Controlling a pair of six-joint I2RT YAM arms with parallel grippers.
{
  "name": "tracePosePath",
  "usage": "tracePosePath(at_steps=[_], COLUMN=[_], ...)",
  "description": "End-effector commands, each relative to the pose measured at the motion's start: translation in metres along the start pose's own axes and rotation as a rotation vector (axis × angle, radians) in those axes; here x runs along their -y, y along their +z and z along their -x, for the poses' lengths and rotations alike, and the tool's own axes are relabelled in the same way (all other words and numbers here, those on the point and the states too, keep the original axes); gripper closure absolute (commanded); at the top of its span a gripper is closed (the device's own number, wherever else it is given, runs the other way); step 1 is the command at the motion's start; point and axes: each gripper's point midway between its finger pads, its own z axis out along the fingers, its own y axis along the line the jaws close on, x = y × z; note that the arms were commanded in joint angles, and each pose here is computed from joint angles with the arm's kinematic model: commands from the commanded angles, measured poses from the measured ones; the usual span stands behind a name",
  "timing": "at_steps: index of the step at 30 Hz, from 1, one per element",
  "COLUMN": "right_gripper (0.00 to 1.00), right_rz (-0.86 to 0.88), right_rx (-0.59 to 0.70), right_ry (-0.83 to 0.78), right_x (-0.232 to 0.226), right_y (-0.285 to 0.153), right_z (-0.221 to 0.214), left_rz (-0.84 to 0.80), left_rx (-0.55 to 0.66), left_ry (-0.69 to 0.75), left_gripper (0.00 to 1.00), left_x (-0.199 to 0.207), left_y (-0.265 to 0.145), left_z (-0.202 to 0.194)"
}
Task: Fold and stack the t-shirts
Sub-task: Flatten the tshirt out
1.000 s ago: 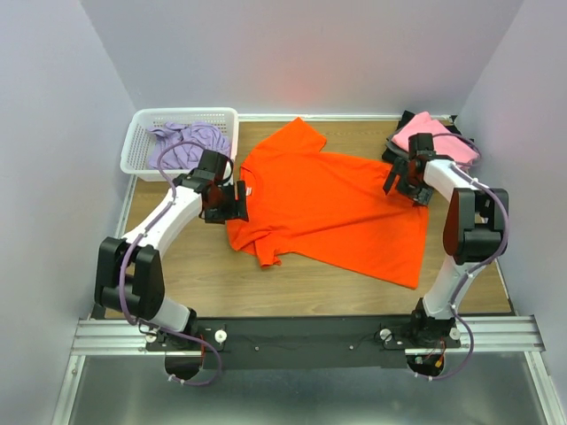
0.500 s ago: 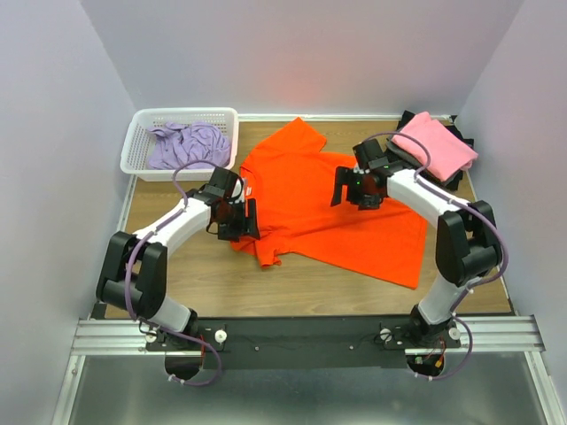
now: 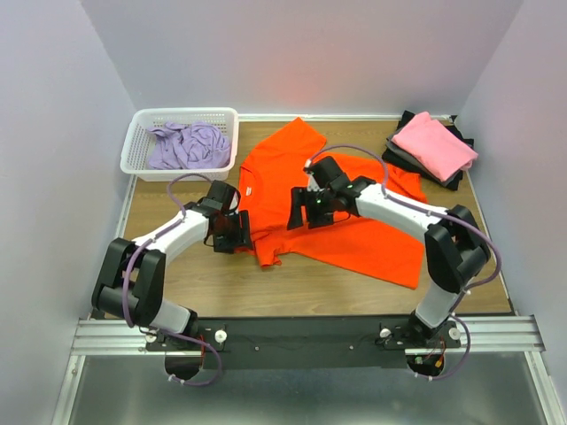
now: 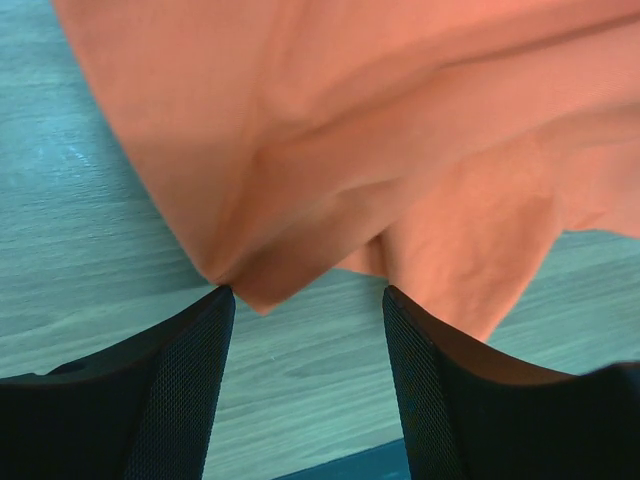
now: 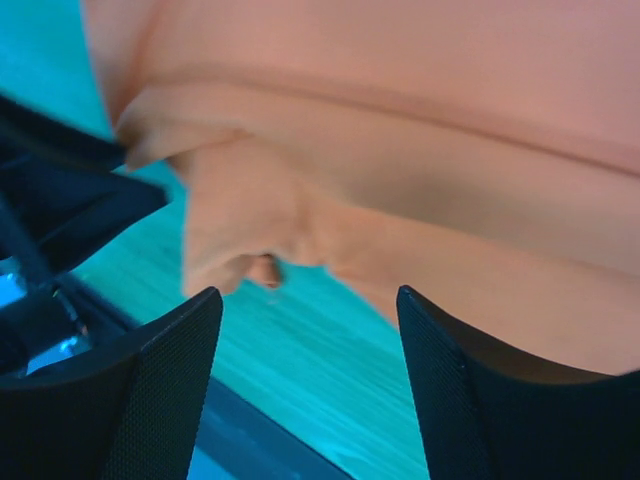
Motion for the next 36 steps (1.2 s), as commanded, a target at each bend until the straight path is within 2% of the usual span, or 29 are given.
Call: tracePosePath(at_steps=[1,6,16,19,22,31,36], right_gripper=[0.23,0.28,0.31,0.32,0.34,0.42,0.49], right_rz=[0.106,0.127,0.144,0.131,0.119,0.000,-0.044], right_rx=[-0.042,-0.087,-0.141,-0.145,-0.164,-0.199,-0.196], right_ry=[-0.016,-0.052,-0.057,-0.042,-0.031,-0.010,-0.012], right_x=[-0.041,-0.063,-0.095,-0.095,-0.096,-0.080,-0.070], right_y=[0.015,0.032,0.056,0.059,0.064,0.082,0.090], right_z=[-0.012,-0.030,-0.045,-0.047,-0.054,-0.074,-0.075], left_rz=[0.028,0.018,0.027,0.025,0.021,-0.006,-0.018], left_rx=[0.077,0.078,0.075,0.074,0.071,0.074,0.079], left_ry=[-0.051,-0.041,0.055,0.077,0.097,0.144,0.159], left_gripper=[0.31,0.36,0.60,0.64,0.73,0.77,0.89], left_x=[-0.005,-0.004,-0.004,-0.004,-0.002,0.004,0.006], left_y=[0.007,0.019,0.023,0.023,0.023,0.018,0.017], left_z=[0.011,0.016,0.029,0.032,0.035,0.045,0.047])
